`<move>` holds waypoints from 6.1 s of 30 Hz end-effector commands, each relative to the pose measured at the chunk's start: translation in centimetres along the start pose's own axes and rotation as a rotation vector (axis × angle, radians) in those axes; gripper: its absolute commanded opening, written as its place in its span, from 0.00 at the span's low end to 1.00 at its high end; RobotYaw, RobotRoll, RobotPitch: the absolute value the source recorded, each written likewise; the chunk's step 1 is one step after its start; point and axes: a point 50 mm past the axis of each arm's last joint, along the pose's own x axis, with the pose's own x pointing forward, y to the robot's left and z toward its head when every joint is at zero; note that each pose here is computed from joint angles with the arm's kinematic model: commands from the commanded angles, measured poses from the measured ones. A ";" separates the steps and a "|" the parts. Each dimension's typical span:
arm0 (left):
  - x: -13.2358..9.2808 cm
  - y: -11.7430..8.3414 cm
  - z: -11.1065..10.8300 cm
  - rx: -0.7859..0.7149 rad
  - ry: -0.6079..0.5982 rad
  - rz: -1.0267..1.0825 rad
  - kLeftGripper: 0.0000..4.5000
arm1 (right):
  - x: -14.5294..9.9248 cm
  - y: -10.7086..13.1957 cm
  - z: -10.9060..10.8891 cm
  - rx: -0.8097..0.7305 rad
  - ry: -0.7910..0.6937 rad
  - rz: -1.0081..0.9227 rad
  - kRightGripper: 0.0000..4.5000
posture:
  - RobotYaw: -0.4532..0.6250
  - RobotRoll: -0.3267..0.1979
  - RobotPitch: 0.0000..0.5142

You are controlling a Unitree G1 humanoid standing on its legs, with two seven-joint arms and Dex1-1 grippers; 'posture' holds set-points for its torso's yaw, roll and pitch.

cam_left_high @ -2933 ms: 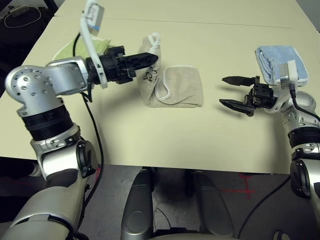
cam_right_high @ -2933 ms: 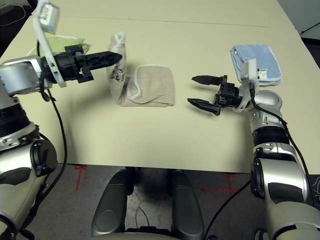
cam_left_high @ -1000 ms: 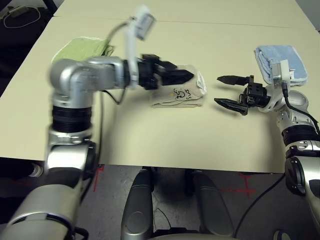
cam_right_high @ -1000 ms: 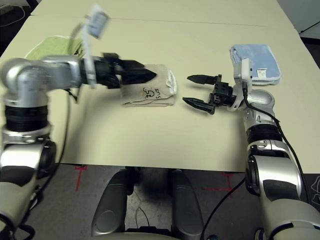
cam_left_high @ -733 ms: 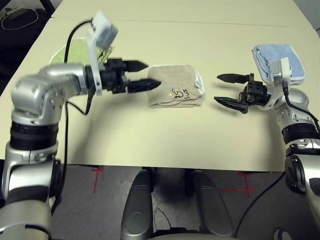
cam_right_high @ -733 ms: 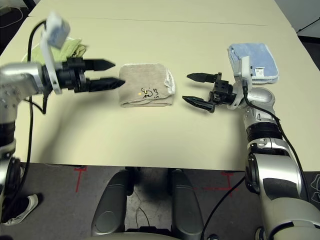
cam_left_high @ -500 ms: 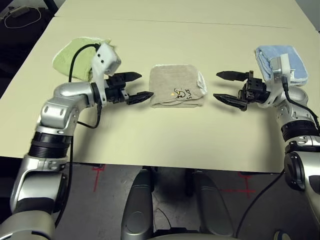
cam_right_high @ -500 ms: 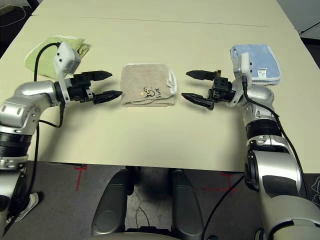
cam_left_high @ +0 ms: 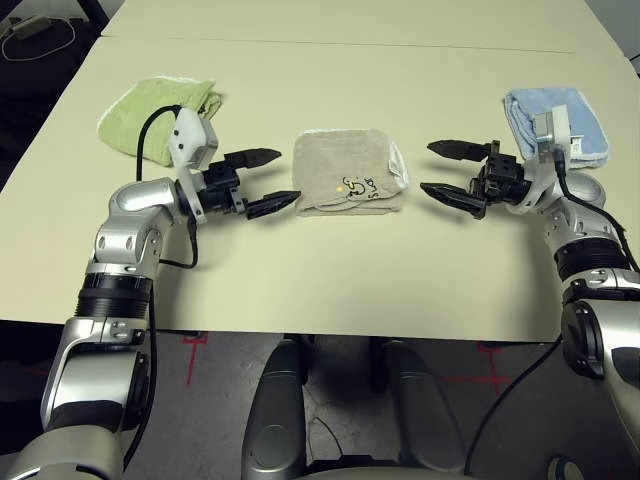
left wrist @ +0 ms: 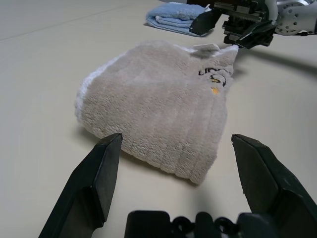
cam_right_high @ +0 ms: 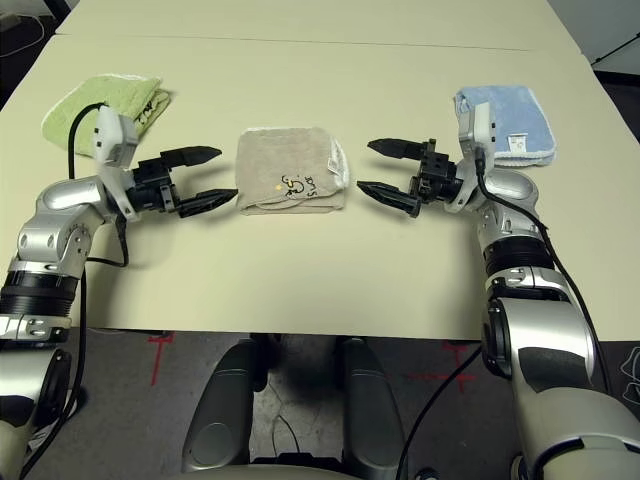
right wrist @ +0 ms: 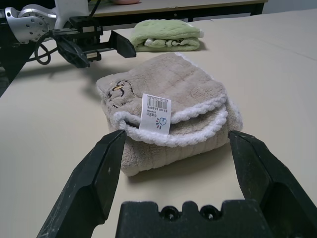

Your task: Fold the towel and set it aside.

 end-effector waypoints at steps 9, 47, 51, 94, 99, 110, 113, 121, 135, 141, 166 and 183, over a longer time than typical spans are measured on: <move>-1.4 -0.8 -1.7 0.044 0.117 -0.049 0.99 | -2.0 0.4 -0.3 0.016 0.110 0.076 1.00 | 0.46 0.62 0.46; -1.3 0.7 -0.3 0.100 0.092 -0.065 0.45 | -0.3 0.8 0.0 -0.044 0.033 0.109 0.00 | 0.46 0.62 0.43; -1.1 0.9 0.3 0.128 0.061 -0.085 0.11 | -0.1 0.8 0.0 -0.046 0.030 0.110 0.00 | 0.46 0.62 0.43; 6.3 2.2 -2.4 -0.016 0.204 -0.100 0.01 | 4.5 1.6 -4.1 0.104 0.128 0.035 0.00 | 0.49 0.62 0.45; 6.7 3.3 0.9 0.034 0.114 -0.093 0.01 | 5.2 0.0 -1.2 0.052 -0.017 -0.001 0.00 | 0.49 0.62 0.44; 8.8 4.8 1.6 -0.013 0.057 0.157 0.01 | 8.1 -1.4 -0.2 0.058 -0.013 -0.207 0.00 | 0.48 0.62 0.44; 9.0 4.6 0.7 -0.028 0.082 0.166 0.01 | 8.9 -1.4 -0.5 0.071 0.021 -0.245 0.00 | 0.48 0.62 0.45; 9.3 5.0 1.2 -0.014 0.055 0.203 0.01 | 10.5 -1.4 -0.4 0.080 0.042 -0.268 0.00 | 0.48 0.62 0.46; 7.9 4.0 5.0 0.120 -0.099 0.118 0.01 | 10.4 -1.4 0.1 0.073 0.004 -0.244 0.00 | 0.49 0.62 0.49; 8.3 2.6 2.6 0.039 -0.041 0.071 0.01 | 10.9 -1.3 -0.1 0.072 0.033 -0.254 0.00 | 0.49 0.62 0.50; 8.3 4.0 -2.5 -0.066 0.179 0.181 0.01 | 9.2 0.1 -5.0 0.151 0.279 -0.346 0.00 | 0.47 0.62 0.51; 2.4 4.4 1.1 -0.061 0.086 0.158 0.15 | 2.9 -2.2 0.2 0.163 -0.109 -0.258 0.00 | 0.48 0.62 0.47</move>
